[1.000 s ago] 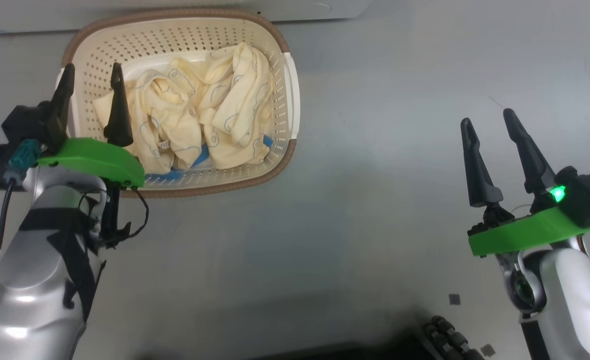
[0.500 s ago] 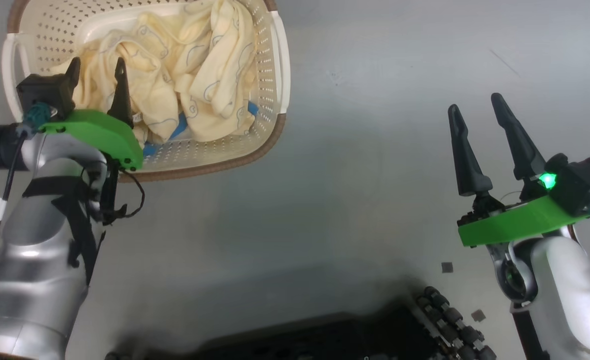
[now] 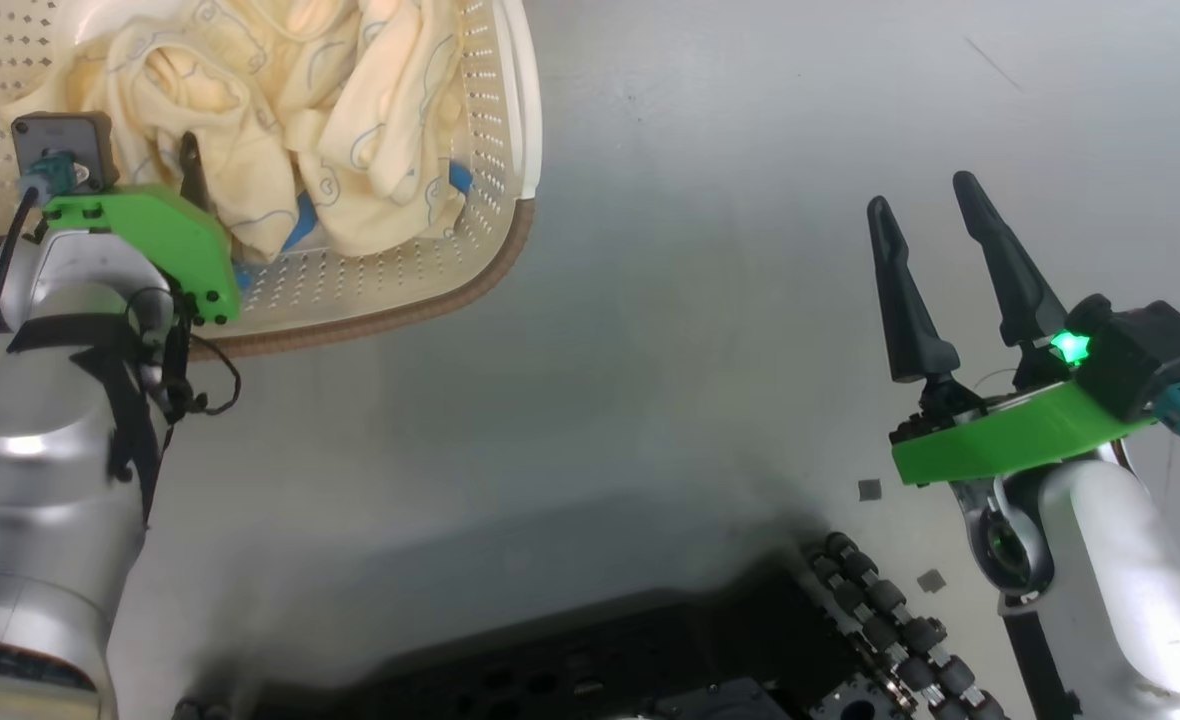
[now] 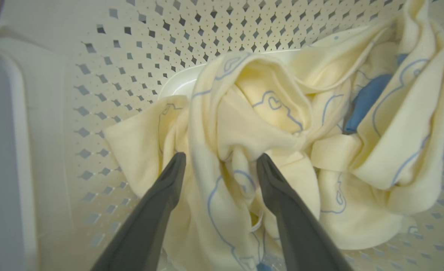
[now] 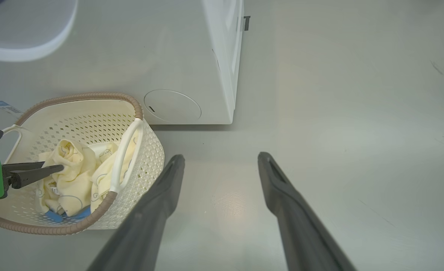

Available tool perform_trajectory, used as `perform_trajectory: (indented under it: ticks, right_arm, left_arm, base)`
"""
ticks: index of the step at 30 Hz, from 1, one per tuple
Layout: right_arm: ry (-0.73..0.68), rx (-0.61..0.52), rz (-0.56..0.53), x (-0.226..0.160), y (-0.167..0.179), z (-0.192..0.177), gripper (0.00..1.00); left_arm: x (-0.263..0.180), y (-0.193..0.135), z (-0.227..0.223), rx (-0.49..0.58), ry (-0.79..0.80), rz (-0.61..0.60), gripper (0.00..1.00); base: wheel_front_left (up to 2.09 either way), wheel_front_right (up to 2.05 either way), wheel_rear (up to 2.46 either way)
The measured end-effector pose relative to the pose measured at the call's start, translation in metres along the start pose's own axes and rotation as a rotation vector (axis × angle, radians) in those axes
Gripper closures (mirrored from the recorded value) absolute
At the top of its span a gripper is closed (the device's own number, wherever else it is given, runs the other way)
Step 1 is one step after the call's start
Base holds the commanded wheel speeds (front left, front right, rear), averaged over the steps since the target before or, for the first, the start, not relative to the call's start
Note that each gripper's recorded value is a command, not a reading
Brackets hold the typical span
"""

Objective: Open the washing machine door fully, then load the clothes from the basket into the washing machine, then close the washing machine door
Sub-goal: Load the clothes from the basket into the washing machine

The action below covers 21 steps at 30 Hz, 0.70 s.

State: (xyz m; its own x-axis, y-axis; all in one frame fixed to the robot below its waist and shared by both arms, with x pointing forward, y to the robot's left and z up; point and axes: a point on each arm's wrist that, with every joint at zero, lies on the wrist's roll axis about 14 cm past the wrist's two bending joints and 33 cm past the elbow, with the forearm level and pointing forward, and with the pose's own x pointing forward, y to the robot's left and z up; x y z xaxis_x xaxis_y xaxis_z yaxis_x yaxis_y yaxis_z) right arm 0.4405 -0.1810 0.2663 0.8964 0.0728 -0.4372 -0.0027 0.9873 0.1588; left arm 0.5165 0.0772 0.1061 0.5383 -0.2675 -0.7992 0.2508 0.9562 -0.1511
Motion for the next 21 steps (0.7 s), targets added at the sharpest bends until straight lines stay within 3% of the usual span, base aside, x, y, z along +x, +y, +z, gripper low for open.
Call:
perform_trajectory:
  ticks: [8, 9, 10, 21]
  right_arm:
    - [0.011, 0.007, -0.009, -0.001, -0.002, -0.004, 0.0]
    - [0.009, 0.007, -0.011, -0.002, -0.003, -0.003, 0.0]
    - [0.007, 0.007, -0.014, -0.002, -0.003, -0.002, 0.0]
    - [-0.079, -0.001, -0.029, -0.007, -0.007, 0.033, 0.0]
  left_arm:
    - [0.01, -0.011, 0.006, -0.009, 0.008, -0.024, 0.0]
    - [0.011, -0.013, 0.006, -0.003, 0.012, -0.03, 0.25]
    - [0.01, -0.014, 0.005, 0.011, 0.016, -0.033, 1.0]
    - [-0.015, -0.021, 0.037, 0.034, -0.112, -0.042, 1.0]
  base:
    - [0.0, 0.0, 0.0]
    - [0.0, 0.0, 0.0]
    - [0.0, 0.0, 0.0]
    - [0.0, 0.0, 0.0]
